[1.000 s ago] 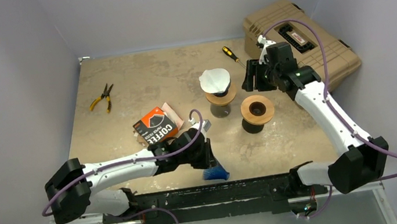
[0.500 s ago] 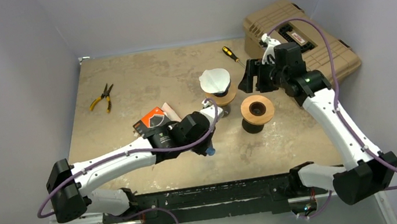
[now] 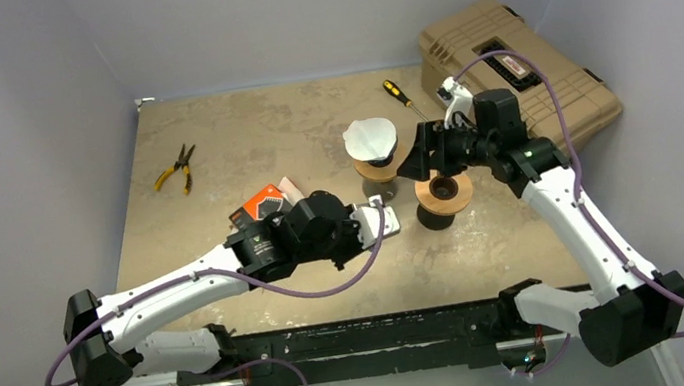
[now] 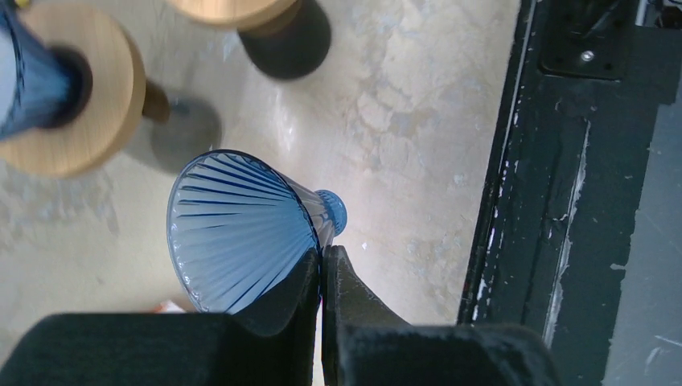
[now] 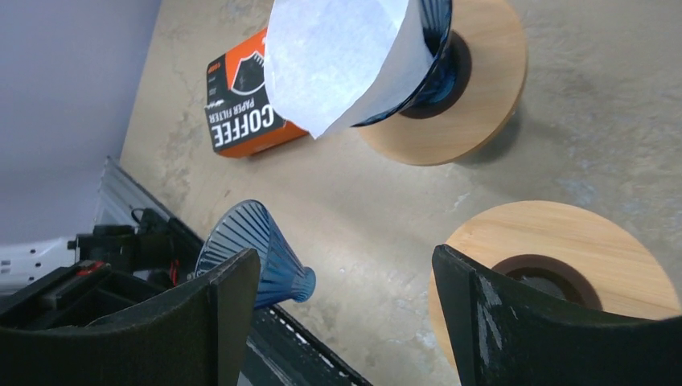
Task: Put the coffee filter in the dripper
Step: Pick up the coffee dripper from the center of the board.
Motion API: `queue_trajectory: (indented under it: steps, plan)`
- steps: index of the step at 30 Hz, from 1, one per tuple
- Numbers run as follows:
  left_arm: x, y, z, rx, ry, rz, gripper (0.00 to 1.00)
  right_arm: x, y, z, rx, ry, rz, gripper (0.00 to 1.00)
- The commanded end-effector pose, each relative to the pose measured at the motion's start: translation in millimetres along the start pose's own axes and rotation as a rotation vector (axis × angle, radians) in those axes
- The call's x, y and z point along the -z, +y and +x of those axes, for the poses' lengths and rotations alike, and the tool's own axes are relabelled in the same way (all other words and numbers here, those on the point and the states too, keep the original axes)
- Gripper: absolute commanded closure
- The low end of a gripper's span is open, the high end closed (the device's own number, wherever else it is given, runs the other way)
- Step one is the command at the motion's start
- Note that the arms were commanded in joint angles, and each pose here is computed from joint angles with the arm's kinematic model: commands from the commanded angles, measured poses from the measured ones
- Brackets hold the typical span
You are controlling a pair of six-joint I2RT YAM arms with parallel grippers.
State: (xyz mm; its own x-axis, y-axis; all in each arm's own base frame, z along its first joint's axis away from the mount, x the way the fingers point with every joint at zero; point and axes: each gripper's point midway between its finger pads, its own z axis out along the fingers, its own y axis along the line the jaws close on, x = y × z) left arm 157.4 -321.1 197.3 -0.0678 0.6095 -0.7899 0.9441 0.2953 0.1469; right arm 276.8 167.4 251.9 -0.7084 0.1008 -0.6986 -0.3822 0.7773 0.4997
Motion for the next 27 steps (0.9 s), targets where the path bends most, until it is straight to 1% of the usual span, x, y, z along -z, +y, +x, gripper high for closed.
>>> queue_trajectory:
  steps: [1,5,7,9,11,14,17,23,25,27]
  plan:
    - [-1.1,-18.5,-38.2,-0.298,-0.176,0.116,1.00,-2.1,20.5,10.8,0.048,0.036,-0.151,0.18]
    - [-8.8,-27.6,-36.2,-0.474,-0.162,0.137,1.00,-6.1,22.6,25.5,0.044,0.096,-0.194,0.20]
    - [-11.7,-29.9,-37.1,-0.522,-0.156,0.140,1.00,-8.1,23.6,31.8,0.044,0.116,-0.204,0.21]
    - [-14.1,-30.5,-39.7,-0.535,-0.148,0.138,1.00,-10.5,23.9,37.9,0.042,0.133,-0.202,0.24]
    - [-18.0,-31.1,-40.9,-0.541,-0.133,0.141,1.00,-14.4,24.4,44.6,0.036,0.154,-0.192,0.32]
    - [-20.4,-31.6,-43.9,-0.557,-0.122,0.140,1.00,-21.3,25.3,56.0,0.048,0.195,-0.156,0.37]
    - [-21.1,-31.7,-46.9,-0.565,-0.126,0.140,1.00,-27.4,26.0,65.9,0.070,0.224,-0.119,0.39]
    - [-18.5,-30.9,-50.7,-0.567,-0.133,0.132,1.00,-38.0,12.4,82.8,0.107,0.281,0.019,0.40]
    - [-17.5,-30.9,-51.6,-0.568,-0.138,0.131,1.00,-40.5,14.0,86.4,0.109,0.292,0.014,0.41]
    - [-17.0,-30.4,-52.9,-0.566,-0.142,0.127,1.00,-43.4,18.6,90.3,0.108,0.301,-0.006,0.45]
